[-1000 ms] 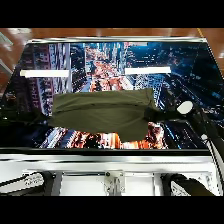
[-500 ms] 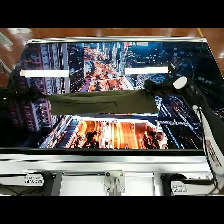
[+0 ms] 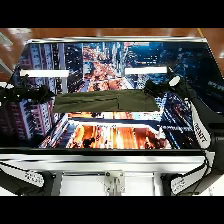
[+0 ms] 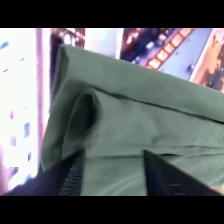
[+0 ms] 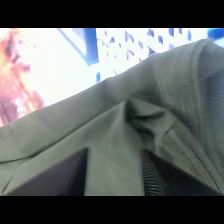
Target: Fold the shirts.
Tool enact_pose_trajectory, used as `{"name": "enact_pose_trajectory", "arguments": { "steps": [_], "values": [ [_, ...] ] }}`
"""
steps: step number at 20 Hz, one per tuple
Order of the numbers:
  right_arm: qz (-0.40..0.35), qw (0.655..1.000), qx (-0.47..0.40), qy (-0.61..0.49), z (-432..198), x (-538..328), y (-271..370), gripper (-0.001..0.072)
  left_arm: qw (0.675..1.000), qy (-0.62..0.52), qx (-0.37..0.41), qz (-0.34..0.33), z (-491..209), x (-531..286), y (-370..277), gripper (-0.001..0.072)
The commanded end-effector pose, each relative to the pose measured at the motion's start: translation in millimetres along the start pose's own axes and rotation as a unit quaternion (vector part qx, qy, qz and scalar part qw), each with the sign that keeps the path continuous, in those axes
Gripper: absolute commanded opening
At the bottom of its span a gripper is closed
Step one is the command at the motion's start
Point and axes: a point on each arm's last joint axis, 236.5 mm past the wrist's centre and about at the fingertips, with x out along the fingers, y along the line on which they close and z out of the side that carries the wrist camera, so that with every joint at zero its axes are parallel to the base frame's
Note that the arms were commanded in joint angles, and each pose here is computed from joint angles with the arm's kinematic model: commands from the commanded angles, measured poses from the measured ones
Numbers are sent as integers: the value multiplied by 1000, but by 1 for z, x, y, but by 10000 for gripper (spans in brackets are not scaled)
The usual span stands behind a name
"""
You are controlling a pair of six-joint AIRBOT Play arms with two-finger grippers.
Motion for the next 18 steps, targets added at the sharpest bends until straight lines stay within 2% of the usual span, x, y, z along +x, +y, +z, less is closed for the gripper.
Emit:
{"name": "enact_pose_trajectory", "arguments": {
  "steps": [1, 2, 3, 5, 7, 10, 18],
  "values": [
    [-7, 998, -60, 11, 0, -7, -7, 478, 1000, 16, -1, -7, -2, -3, -1, 469],
    [-21, 996, -86, 13, 3, -19, -16, 598, 1000, 18, 0, -10, 0, -10, -1, 469],
    [-47, 993, -105, 14, 9, -35, -32, 679, 1000, 19, -2, -14, 3, -19, 0, 469],
    [-96, 991, -95, 26, 14, -62, -70, 679, 999, 25, -3, -22, 7, -37, -1, 469],
    [-98, 992, -39, 63, 2, -74, -97, 680, 999, 27, 2, -28, 7, -52, -6, 467],
    [-49, 993, 22, 108, -18, -61, -100, 679, 999, 22, 24, -33, 5, -67, -25, 464],
    [70, 979, 110, 154, -44, -4, -62, 679, 994, 11, 100, -43, -6, -78, -86, 464]
  ]
}}
